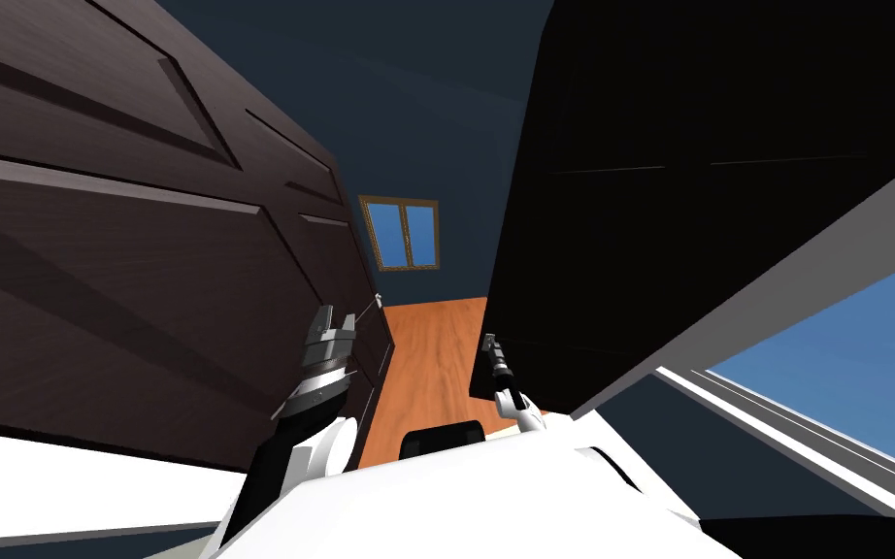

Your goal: Push the door open

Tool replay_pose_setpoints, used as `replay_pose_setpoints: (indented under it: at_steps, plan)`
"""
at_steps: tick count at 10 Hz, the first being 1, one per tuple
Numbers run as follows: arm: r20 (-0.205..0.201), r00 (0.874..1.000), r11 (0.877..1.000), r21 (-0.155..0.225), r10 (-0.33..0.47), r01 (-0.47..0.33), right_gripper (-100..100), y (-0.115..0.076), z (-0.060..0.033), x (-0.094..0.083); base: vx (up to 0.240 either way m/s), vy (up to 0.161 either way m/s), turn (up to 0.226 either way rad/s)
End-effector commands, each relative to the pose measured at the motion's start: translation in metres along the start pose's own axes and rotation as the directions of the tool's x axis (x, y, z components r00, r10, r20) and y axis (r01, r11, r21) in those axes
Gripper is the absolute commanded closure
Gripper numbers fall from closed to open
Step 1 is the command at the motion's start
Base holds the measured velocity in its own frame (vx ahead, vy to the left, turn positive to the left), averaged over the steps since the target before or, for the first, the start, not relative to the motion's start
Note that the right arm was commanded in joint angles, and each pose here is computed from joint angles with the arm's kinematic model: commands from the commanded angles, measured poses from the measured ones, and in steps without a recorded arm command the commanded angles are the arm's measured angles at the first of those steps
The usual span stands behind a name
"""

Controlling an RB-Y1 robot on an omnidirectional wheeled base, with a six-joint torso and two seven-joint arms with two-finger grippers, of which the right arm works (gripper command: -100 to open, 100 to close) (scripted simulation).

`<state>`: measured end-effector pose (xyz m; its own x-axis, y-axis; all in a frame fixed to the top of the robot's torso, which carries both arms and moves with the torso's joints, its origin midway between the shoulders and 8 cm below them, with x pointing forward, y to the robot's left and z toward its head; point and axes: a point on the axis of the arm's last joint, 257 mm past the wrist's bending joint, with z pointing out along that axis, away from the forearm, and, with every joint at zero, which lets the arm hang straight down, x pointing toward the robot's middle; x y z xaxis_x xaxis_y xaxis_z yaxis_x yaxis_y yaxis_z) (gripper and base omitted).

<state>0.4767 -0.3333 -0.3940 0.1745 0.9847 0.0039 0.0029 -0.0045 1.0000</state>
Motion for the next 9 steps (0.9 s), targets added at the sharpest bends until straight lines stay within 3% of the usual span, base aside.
replay_pose_setpoints:
  at_steps: [1,3,4,7,9]
  plan:
    - [0.042,0.999,1.0,-0.006,-0.005,0.006,100,0.001,-0.0011,-0.023,0.173,0.064,-0.058]
    - [0.042,0.999,1.0,-0.006,-0.005,0.006,100,0.001,-0.0011,-0.023,0.098,0.028,-0.022]
    - [0.074,0.997,1.0,-0.005,-0.005,0.006,100,0.002,-0.0017,-0.036,0.128,0.032,-0.061]
    - [0.074,0.997,1.0,-0.005,-0.005,0.006,100,0.002,-0.0017,-0.036,0.081,0.031,-0.018]
    - [0.112,0.994,1.0,-0.005,-0.005,0.005,100,0.002,-0.0028,-0.053,0.156,0.061,-0.07]
